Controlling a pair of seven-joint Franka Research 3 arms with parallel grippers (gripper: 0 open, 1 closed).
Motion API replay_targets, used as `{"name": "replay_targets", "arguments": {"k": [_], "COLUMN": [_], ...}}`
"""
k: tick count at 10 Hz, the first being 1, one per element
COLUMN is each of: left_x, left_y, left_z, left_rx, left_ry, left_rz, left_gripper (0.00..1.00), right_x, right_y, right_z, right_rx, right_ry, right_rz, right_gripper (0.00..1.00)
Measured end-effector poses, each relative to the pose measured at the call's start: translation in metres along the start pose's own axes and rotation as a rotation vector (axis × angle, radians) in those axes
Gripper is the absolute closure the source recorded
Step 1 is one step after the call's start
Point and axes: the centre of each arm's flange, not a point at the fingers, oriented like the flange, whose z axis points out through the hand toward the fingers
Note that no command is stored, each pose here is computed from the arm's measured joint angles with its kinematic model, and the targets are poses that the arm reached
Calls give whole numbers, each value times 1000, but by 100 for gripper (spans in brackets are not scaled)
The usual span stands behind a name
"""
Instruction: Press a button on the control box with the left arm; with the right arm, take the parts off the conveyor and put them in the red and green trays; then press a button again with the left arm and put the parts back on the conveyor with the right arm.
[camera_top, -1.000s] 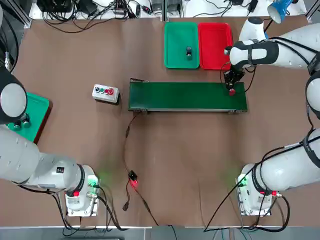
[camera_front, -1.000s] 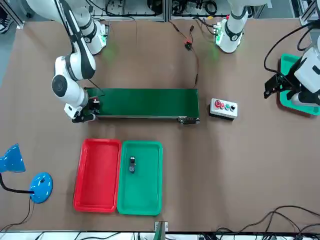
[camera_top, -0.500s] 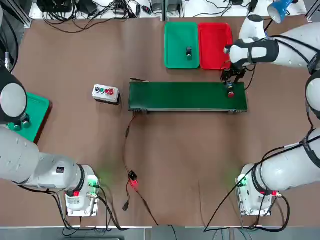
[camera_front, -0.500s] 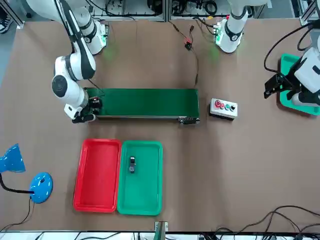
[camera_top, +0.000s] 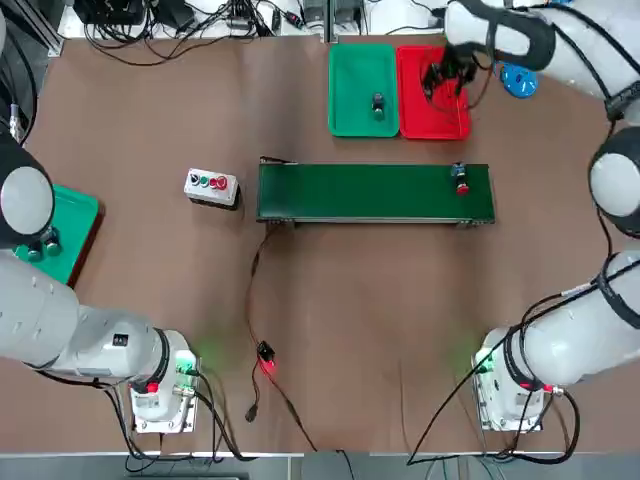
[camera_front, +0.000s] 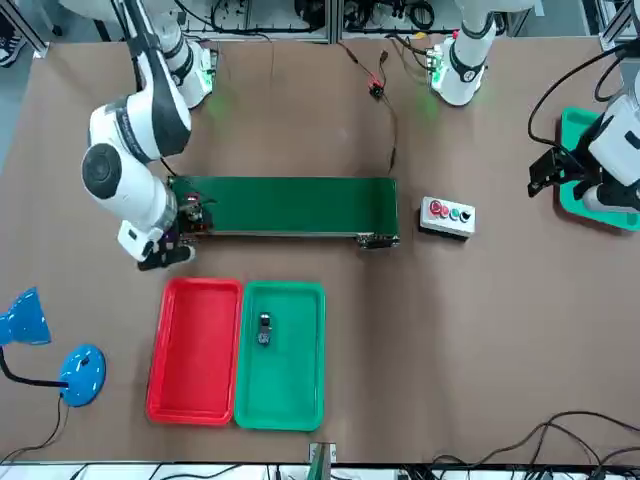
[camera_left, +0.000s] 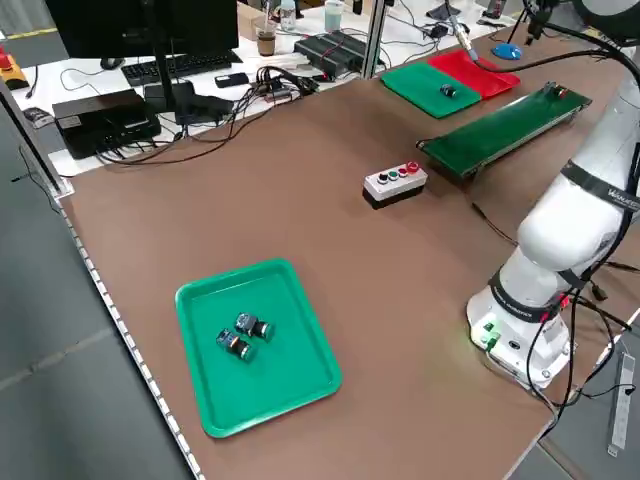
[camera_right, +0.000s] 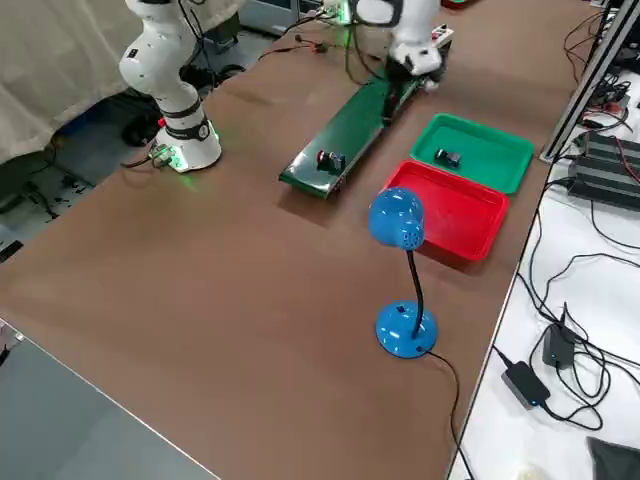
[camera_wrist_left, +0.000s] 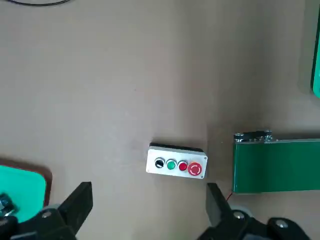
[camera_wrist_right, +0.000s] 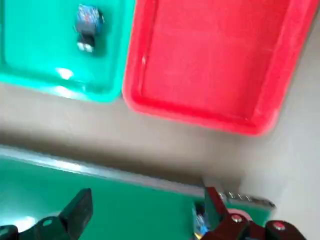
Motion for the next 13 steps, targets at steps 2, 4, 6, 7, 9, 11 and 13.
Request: {"name": "replay_targets", "arguments": {"k": [2,4,6,7,9,11,13], "left_x": [0,0,0,0,0,0,0], "left_y": [0,0,0,0,0,0,0], "left_z": [0,0,0,0,0,0,0], "left_rx": [0,0,0,0,0,0,0], "left_ry": [0,0,0,0,0,0,0], "left_rz": [0,0,0,0,0,0,0], "left_gripper": [0,0,0,0,0,0,0], "right_x": [50,72,78,79,84,83,88], "right_y": [-29,-58,-79,-83,-87,-94,-102], "right_z": [42,105,136,142,147,159,167], "right_rx": [34,76,110,121,163,181,164], "right_ry": [146,252,309,319,376,390,402], "right_rz": [139,234,289,322,403,454,457], "right_gripper": [1,1,4,6,11,15,15]}}
